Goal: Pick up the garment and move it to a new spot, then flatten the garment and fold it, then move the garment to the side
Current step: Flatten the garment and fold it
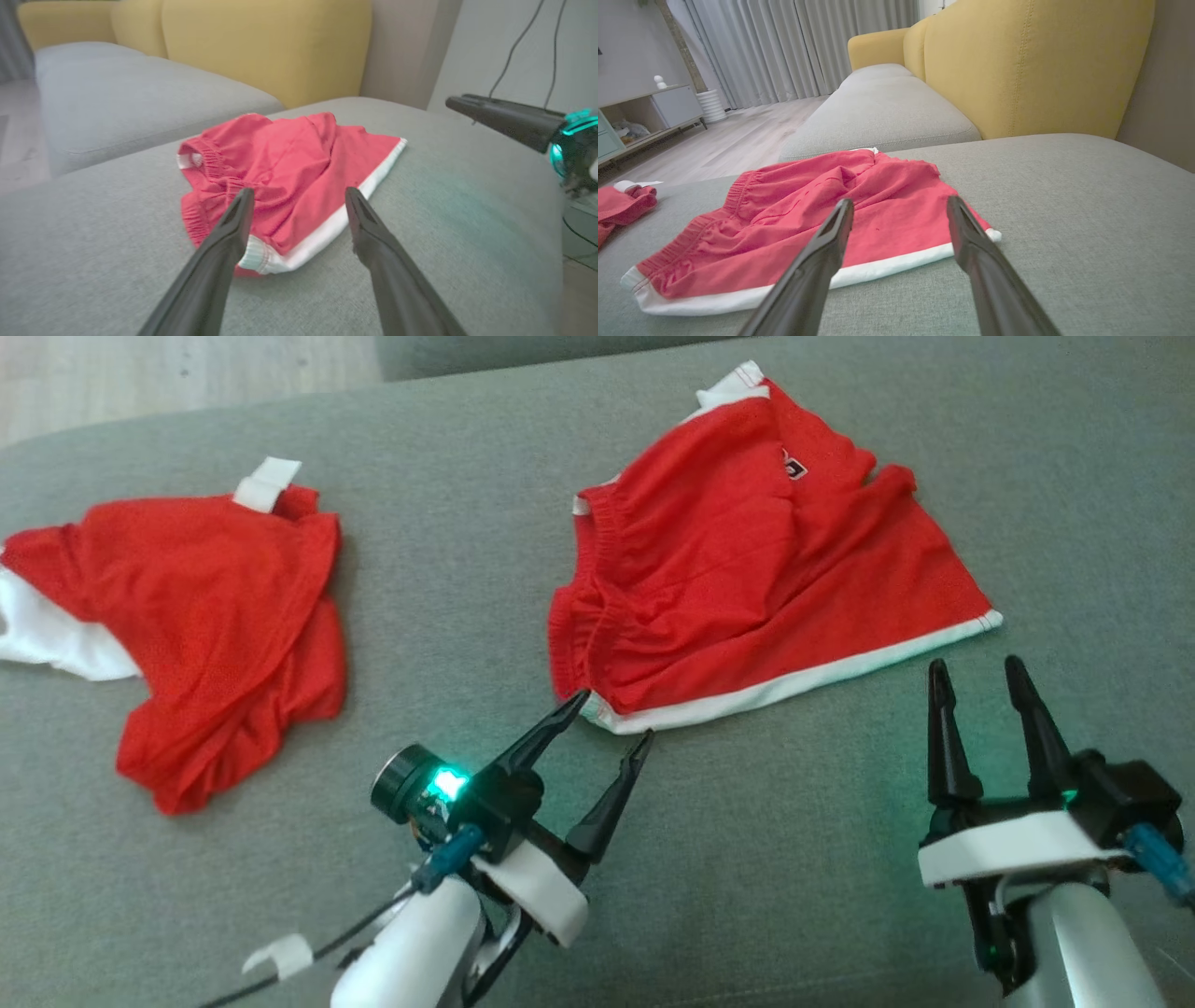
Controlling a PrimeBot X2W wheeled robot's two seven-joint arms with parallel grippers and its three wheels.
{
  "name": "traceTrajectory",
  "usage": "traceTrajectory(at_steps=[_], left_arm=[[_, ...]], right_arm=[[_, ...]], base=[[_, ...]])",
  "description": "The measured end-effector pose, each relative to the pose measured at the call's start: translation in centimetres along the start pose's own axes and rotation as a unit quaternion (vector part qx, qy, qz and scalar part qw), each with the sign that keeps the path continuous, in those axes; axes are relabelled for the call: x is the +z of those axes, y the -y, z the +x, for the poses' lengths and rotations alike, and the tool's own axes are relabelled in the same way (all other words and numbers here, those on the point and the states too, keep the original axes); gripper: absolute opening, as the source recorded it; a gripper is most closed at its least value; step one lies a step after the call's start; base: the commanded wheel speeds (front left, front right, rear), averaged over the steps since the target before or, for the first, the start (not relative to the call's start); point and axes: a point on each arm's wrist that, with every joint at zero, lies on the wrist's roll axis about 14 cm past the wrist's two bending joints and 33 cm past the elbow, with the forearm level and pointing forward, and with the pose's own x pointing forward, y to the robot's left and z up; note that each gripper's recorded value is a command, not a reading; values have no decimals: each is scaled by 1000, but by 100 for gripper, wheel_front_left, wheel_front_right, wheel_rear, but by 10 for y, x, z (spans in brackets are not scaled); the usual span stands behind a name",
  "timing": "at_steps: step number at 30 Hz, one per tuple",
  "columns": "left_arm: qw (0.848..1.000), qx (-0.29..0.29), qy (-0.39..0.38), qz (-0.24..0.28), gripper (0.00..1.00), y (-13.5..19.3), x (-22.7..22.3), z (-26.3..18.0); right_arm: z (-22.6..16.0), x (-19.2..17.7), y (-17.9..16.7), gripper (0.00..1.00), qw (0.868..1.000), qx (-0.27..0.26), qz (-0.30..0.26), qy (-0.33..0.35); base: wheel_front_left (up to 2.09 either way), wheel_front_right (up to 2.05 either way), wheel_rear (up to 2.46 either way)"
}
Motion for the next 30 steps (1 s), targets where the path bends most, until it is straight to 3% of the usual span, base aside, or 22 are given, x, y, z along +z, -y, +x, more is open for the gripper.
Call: traceTrajectory(at_steps=[23, 24, 25, 26, 30], left_arm=[[993, -16, -114, 16, 100, -21, -59, 27], [993, -16, -116, 16, 89, -21, -61, 27], [993, -16, -118, 14, 7, -21, -62, 26], [993, -15, -118, 11, 0, -22, -62, 26], [994, -14, -106, 13, 0, -24, -57, 28]], right_arm=[[-6, -4, 21, 100, 999, -32, -1, -7], [-6, -4, 21, 100, 999, -32, -1, -8], [-6, -4, 21, 100, 999, -32, -1, -8], [-6, -5, 21, 100, 999, -32, -1, -9], [-4, -5, 19, 100, 1000, -30, -1, -10]], base=[[0, 0, 0], [0, 0, 0], [0, 0, 0], [0, 0, 0], [0, 0, 0]])
